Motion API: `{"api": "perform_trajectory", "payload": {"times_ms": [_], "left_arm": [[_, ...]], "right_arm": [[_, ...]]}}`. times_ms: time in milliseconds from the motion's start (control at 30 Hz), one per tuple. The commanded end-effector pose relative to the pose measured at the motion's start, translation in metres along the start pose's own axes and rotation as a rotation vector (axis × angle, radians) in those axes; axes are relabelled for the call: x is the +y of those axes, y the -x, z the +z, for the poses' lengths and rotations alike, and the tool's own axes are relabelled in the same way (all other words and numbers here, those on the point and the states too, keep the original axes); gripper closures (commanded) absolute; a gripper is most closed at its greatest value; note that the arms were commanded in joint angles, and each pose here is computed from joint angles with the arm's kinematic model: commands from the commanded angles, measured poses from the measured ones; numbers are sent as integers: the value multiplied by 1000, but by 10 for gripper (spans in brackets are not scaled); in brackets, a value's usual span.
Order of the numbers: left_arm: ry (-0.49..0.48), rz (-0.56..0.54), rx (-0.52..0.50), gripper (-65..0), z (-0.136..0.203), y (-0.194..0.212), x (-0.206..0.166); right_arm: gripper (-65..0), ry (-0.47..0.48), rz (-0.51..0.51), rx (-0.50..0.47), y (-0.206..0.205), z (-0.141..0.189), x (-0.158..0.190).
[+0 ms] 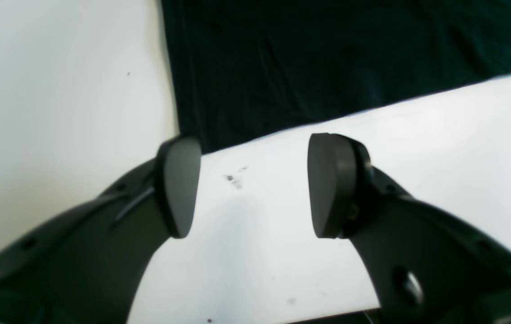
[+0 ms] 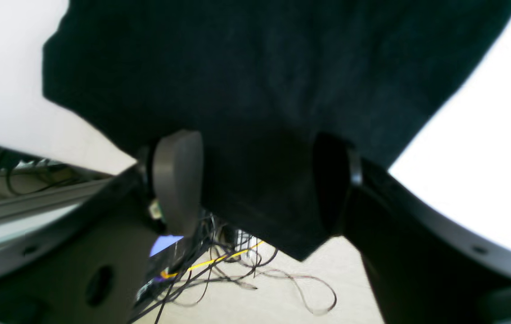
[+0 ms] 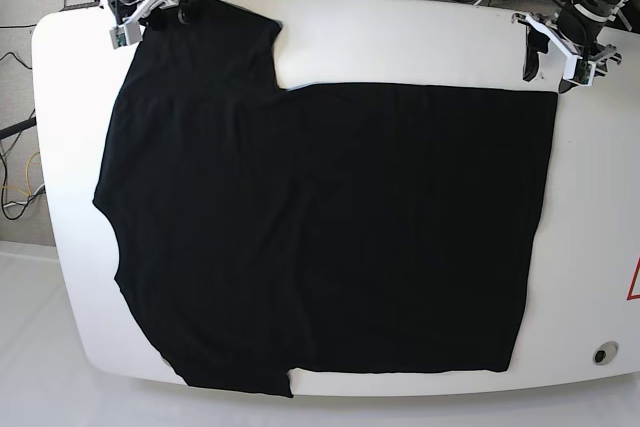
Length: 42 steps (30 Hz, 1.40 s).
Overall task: Fold the T-shirt properly
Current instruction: 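Hold the shirt edges raised in both grippers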
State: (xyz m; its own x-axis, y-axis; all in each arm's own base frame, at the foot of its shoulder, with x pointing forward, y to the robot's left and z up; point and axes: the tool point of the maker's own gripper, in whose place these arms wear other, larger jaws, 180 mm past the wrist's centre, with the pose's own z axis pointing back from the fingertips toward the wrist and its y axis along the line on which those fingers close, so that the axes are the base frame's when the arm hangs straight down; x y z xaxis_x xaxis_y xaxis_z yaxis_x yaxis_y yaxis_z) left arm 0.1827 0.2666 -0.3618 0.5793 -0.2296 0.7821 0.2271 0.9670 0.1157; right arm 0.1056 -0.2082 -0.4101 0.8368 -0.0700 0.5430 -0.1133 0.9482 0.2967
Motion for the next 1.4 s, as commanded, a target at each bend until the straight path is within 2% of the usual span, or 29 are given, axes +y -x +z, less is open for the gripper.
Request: {"api": "perform_trajectory", "payload": {"times_ms": [0, 100, 567, 833, 1367], "left_arm": [[-4, -12, -35, -352, 3, -10, 4], [4, -12, -34, -352, 3, -10, 1], [7, -23, -21, -354, 3, -8, 1], [9, -16, -29, -354, 2, -10, 1], [13, -9, -27, -353, 2, -9, 0]], "right_arm": [[-379, 5, 14, -38, -10, 6, -1], [-378, 4, 21, -64, -15, 8, 0], [-381, -3, 11, -44, -12, 6, -3], [-379, 14, 1, -65, -18, 8, -11], [-384, 10, -85, -43, -1, 2, -22]]}}
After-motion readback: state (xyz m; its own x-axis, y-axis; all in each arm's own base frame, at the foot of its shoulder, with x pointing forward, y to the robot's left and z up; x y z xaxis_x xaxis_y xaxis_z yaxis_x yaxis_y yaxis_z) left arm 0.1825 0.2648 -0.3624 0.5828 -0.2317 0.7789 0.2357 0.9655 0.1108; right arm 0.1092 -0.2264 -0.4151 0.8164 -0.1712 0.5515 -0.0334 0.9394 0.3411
